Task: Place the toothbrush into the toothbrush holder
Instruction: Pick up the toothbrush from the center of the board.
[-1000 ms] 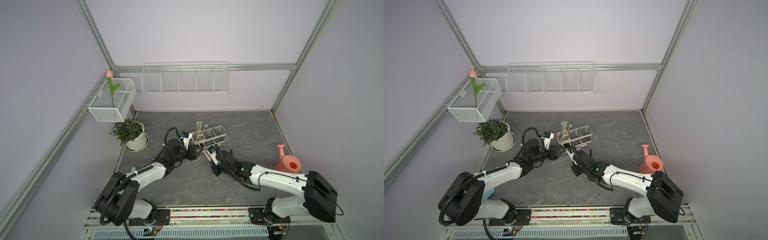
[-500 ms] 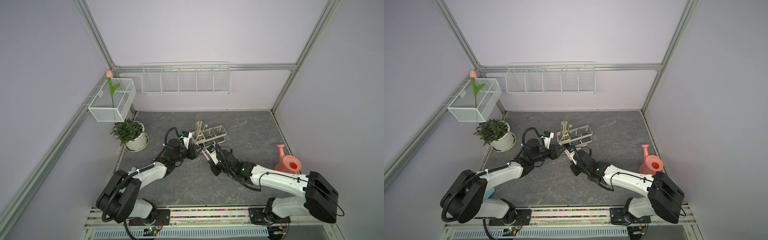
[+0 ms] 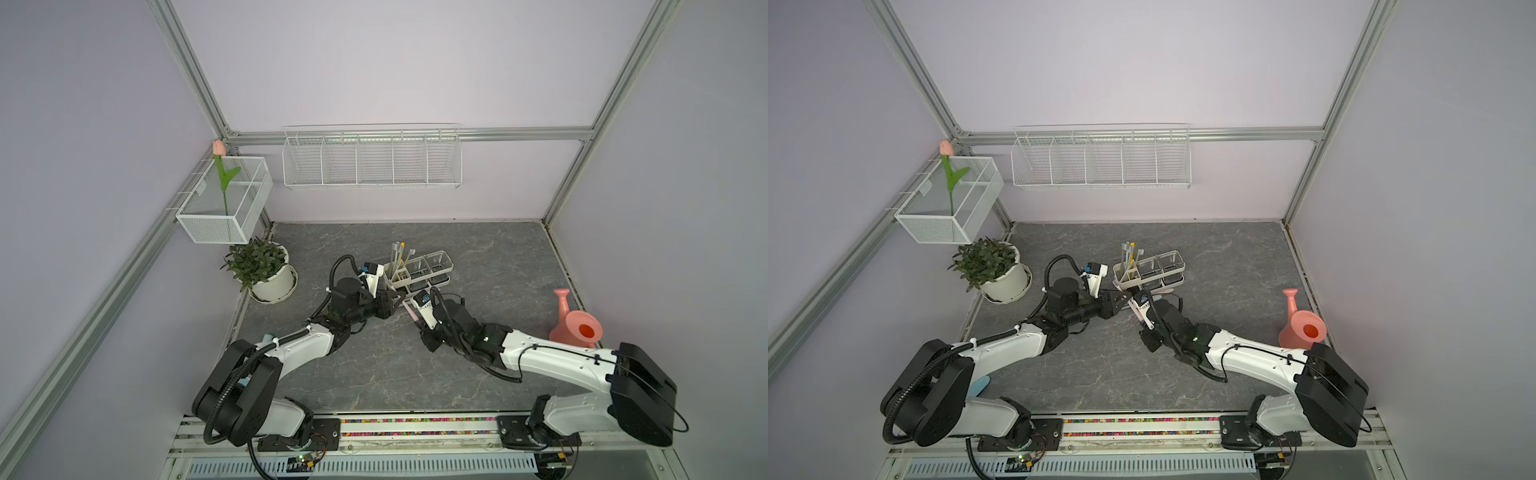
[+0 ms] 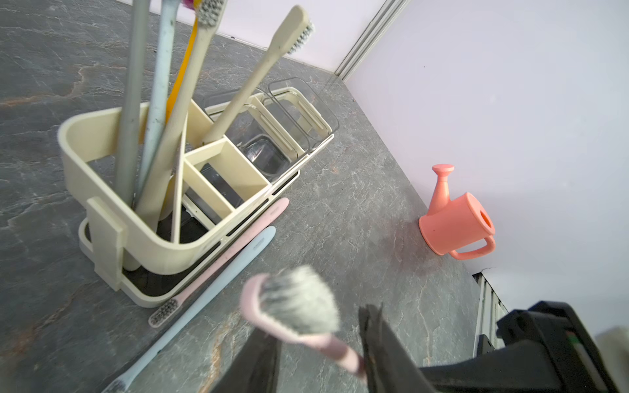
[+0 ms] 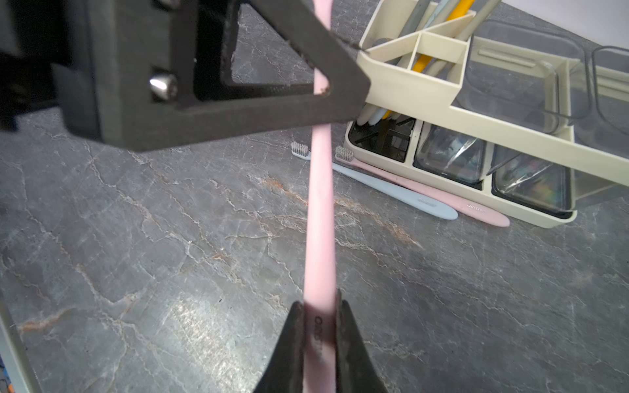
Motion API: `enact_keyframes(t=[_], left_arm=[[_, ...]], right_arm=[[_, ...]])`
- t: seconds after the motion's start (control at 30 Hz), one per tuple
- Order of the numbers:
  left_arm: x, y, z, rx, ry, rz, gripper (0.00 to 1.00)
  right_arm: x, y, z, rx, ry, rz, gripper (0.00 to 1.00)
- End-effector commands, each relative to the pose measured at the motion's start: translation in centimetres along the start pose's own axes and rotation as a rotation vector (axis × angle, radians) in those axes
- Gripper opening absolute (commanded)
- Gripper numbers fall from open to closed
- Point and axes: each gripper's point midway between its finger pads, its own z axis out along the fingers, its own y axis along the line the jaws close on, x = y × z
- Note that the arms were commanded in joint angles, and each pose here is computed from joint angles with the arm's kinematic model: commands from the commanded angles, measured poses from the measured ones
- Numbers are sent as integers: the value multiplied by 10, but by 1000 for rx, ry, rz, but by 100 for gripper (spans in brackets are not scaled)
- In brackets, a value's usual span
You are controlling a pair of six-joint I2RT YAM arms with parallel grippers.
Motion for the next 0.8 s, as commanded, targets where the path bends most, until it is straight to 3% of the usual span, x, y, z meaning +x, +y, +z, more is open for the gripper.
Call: enact_keyframes(t=[0.0, 0.5, 0.77], left_arm=[[-3, 0, -1, -2, -23, -2, 40], [-4, 4, -3, -28, -38, -6, 27], [-7, 4, -9, -48, -63, 8, 11]], right_arm=[[-3, 1, 2, -10, -18, 13, 7], [-1, 6, 13, -31, -8, 41, 7], [-3, 11, 19, -48, -4, 47, 7]])
